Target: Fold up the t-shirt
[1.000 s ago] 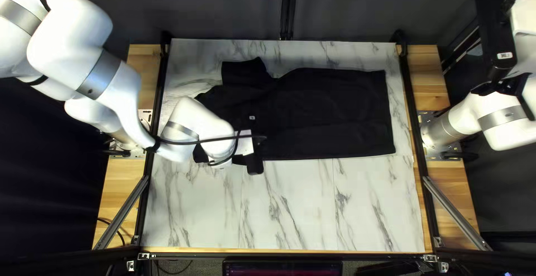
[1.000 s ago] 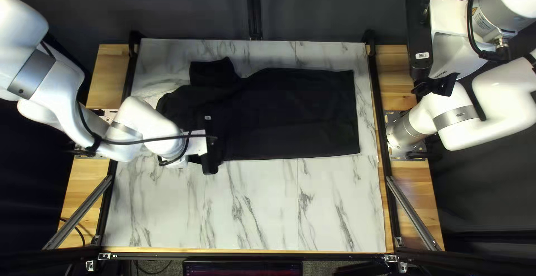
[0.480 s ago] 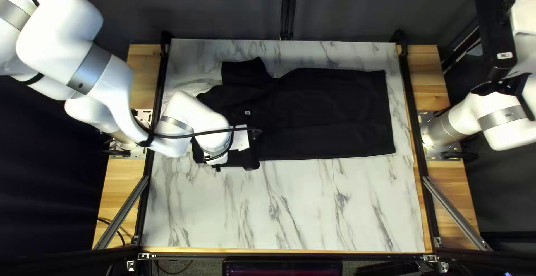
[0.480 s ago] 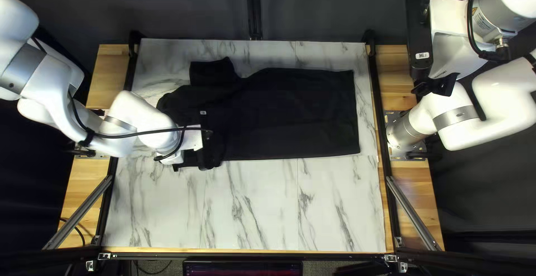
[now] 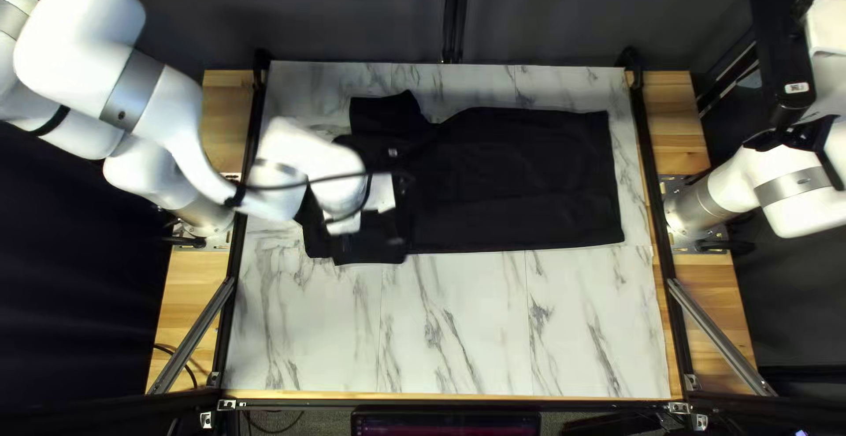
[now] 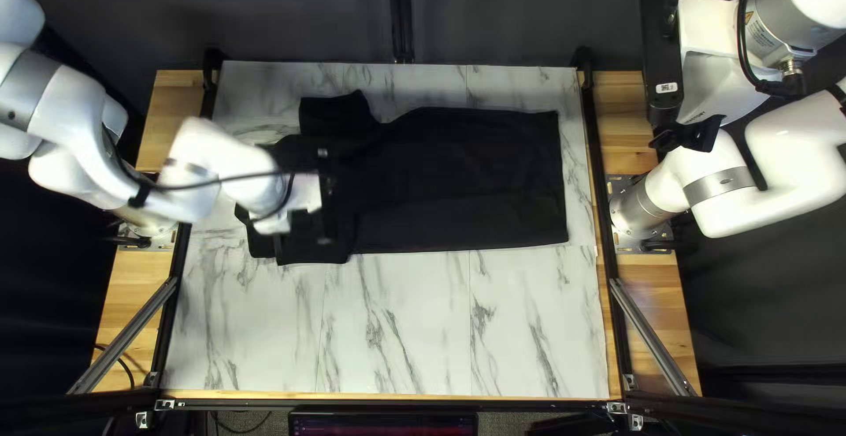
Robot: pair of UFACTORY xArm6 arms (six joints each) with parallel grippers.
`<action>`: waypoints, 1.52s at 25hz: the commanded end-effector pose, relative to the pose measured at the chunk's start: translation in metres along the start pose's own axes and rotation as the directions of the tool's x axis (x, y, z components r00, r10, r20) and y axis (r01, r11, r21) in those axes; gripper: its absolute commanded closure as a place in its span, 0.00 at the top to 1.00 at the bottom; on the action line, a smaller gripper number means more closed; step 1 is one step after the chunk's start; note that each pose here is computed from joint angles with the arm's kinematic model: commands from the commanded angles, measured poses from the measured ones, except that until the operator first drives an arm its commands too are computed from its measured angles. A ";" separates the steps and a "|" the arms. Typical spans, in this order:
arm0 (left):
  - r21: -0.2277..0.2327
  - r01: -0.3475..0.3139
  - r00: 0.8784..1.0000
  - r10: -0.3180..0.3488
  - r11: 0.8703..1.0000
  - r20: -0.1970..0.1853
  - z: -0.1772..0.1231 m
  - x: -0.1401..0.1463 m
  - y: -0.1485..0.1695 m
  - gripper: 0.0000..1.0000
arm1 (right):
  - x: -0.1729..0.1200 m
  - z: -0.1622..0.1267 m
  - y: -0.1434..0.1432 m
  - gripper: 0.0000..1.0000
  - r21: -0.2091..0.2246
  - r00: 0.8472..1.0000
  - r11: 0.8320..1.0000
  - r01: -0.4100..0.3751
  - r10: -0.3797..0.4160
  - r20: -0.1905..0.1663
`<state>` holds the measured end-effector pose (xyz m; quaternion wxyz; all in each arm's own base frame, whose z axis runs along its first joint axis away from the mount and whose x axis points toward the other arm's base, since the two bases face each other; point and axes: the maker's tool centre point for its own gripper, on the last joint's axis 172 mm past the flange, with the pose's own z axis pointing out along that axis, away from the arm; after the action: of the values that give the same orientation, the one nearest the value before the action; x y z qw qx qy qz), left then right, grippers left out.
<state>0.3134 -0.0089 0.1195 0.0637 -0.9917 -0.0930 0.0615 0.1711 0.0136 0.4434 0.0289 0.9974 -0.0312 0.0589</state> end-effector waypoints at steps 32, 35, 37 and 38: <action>-0.059 -0.059 0.998 0.058 0.996 -0.016 0.017 0.007 -0.151 1.00 | 0.000 0.000 0.000 1.00 0.000 1.000 1.000 0.000 0.000 0.000; -0.059 -0.059 0.998 0.058 0.996 -0.016 0.017 0.007 -0.151 1.00 | 0.000 0.000 0.000 1.00 0.000 1.000 1.000 0.000 0.000 0.000; -0.059 -0.059 0.998 0.058 0.996 -0.016 0.017 0.007 -0.151 1.00 | 0.000 0.000 0.000 1.00 0.000 1.000 1.000 0.000 0.000 0.000; -0.059 -0.059 0.998 0.058 0.996 -0.016 0.017 0.007 -0.151 1.00 | 0.000 0.000 0.000 1.00 0.000 1.000 1.000 0.000 0.000 0.000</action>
<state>0.2917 0.1419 0.1231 0.0330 -0.9959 -0.0652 0.0535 0.1711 0.0136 0.4434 0.0289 0.9974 -0.0312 0.0589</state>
